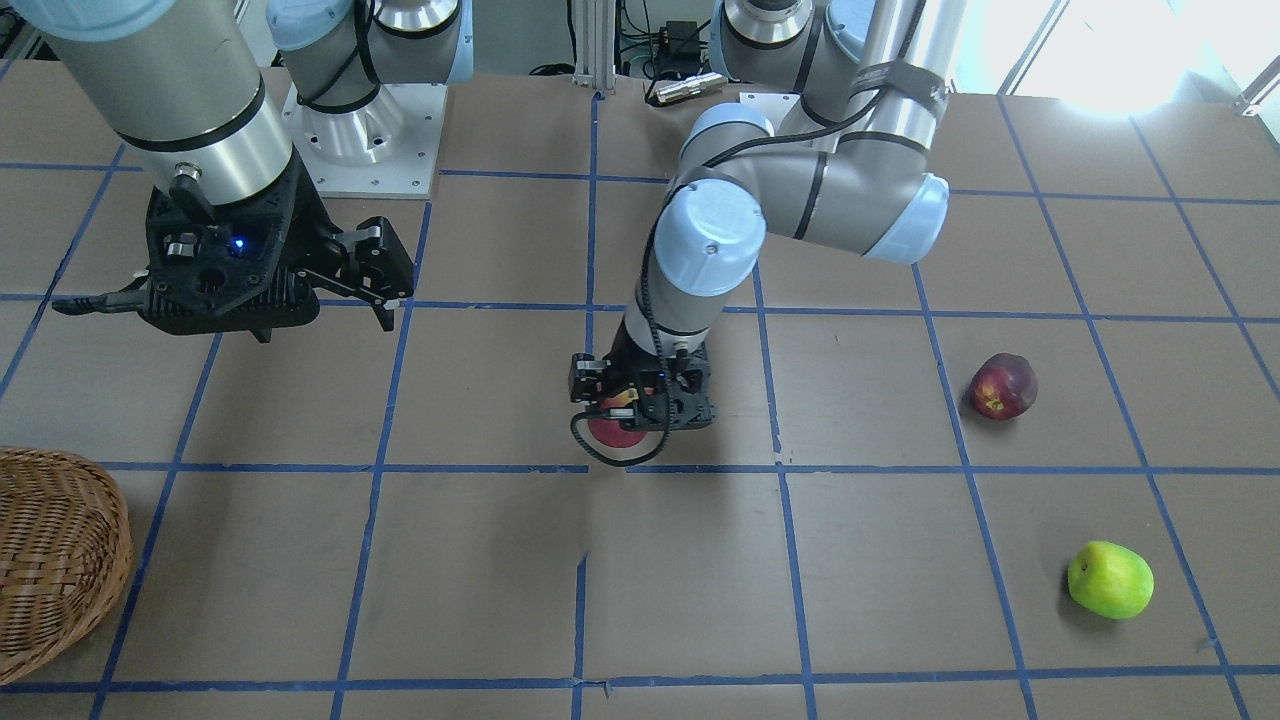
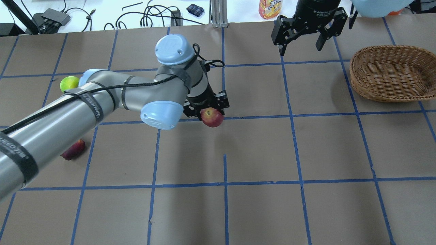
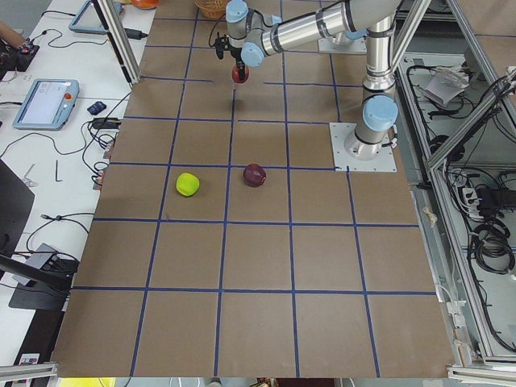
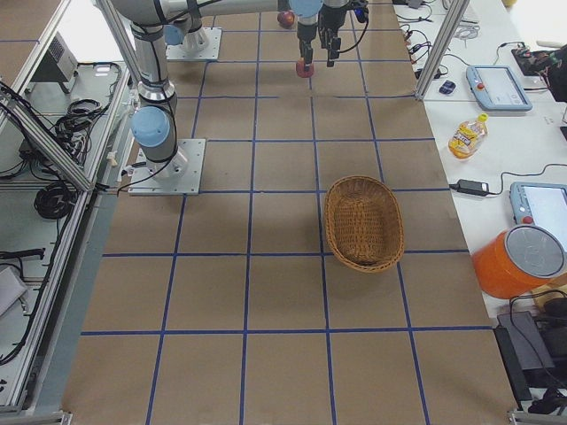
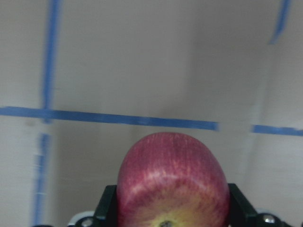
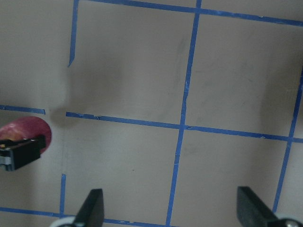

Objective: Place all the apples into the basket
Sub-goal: 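Grasp the red-yellow apple with the left gripper and set it mid-table, then grasp the red-yellow apple with the right gripper while the left reaches the dark apple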

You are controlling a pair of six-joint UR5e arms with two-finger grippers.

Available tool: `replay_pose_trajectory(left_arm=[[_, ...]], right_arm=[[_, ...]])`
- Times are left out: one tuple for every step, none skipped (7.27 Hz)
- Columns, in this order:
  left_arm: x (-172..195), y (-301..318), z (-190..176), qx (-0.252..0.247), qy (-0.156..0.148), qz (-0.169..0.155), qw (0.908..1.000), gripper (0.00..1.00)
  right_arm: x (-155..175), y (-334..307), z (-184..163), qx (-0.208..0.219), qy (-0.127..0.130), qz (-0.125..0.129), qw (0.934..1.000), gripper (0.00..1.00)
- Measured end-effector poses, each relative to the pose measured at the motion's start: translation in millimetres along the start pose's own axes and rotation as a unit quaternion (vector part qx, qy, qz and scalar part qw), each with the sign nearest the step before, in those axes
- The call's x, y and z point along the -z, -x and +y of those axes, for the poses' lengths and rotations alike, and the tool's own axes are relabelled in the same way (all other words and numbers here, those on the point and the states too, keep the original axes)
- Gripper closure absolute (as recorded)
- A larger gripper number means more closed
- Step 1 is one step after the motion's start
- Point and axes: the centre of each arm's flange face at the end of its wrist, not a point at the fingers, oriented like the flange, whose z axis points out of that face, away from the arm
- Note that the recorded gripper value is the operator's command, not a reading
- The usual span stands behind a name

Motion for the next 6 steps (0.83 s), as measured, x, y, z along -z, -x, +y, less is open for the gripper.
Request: replay_pose_trajectory(left_arm=[[-20,-23,8,0.001,0.004,0.007,1.0,0.0],[-35,-33,12,-0.001,0.006,0.009,0.9999,0.0],[-36,-38,12,-0.006,0.003,0.012,0.9999,0.0],[-23,-37,7,-0.016,-0.001,0.015,0.9998,0.0],[1,-26,-6,-0.029,-0.001,0.015,0.9995,0.0],[33,7,-30,-0.044,0.002,0.012,0.999,0.0]], right_arm=[[-1,0,0,0.0,0.001,0.0,1.0,0.0],[-1,0,0,0.0,0.001,0.0,1.0,0.0],[-2,0,0,0.0,0.002,0.0,1.0,0.0],[-3,0,0,0.0,0.003,0.001,1.0,0.0],[-3,0,-1,0.001,0.003,0.0,1.0,0.0],[-4,-1,-1,0.002,0.004,0.002,1.0,0.0]])
